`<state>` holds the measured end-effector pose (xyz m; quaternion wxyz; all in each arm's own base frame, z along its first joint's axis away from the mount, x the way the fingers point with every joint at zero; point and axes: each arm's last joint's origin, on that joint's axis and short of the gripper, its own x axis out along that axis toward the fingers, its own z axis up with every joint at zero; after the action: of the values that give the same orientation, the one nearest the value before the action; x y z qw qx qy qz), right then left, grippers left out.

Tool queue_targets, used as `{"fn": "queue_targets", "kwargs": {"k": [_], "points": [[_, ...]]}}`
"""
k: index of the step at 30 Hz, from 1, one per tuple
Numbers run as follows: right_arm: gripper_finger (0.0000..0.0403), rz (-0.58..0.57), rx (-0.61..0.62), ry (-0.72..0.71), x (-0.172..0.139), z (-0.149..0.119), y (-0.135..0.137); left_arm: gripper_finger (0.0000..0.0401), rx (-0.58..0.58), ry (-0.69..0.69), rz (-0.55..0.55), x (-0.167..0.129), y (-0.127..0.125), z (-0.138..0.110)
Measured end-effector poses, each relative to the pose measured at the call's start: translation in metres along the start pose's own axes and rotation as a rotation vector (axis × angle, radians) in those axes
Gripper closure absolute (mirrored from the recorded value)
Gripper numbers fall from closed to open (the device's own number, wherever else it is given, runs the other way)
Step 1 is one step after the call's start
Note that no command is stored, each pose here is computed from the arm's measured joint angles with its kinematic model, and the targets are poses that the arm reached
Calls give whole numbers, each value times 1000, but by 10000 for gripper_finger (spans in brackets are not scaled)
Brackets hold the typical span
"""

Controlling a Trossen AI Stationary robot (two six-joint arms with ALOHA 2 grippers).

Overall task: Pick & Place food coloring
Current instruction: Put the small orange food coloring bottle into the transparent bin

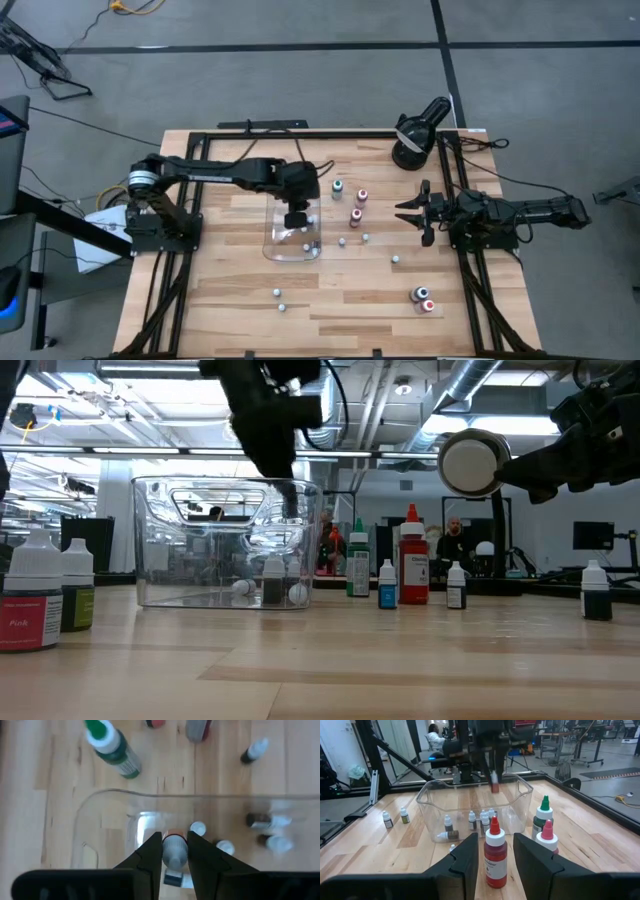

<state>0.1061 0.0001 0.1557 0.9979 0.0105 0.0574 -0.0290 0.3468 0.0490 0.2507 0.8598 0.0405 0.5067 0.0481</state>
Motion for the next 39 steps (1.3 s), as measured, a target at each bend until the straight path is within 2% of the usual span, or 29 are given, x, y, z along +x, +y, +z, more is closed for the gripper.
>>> {"fn": "queue_targets", "kwargs": {"k": [6, 10, 23, 39], "points": [[290, 0, 0, 0, 0, 0, 0, 333, 173, 67, -8, 26, 0, -1], [290, 0, 0, 0, 0, 0, 0, 333, 224, 108, 27, 38, 1, -3], [290, 0, 0, 0, 0, 0, 0, 333, 255, 162, 38, 61, -10, -6], [290, 0, 0, 0, 0, 0, 0, 333, 269, 137, 7, 60, -18, -4]]}}
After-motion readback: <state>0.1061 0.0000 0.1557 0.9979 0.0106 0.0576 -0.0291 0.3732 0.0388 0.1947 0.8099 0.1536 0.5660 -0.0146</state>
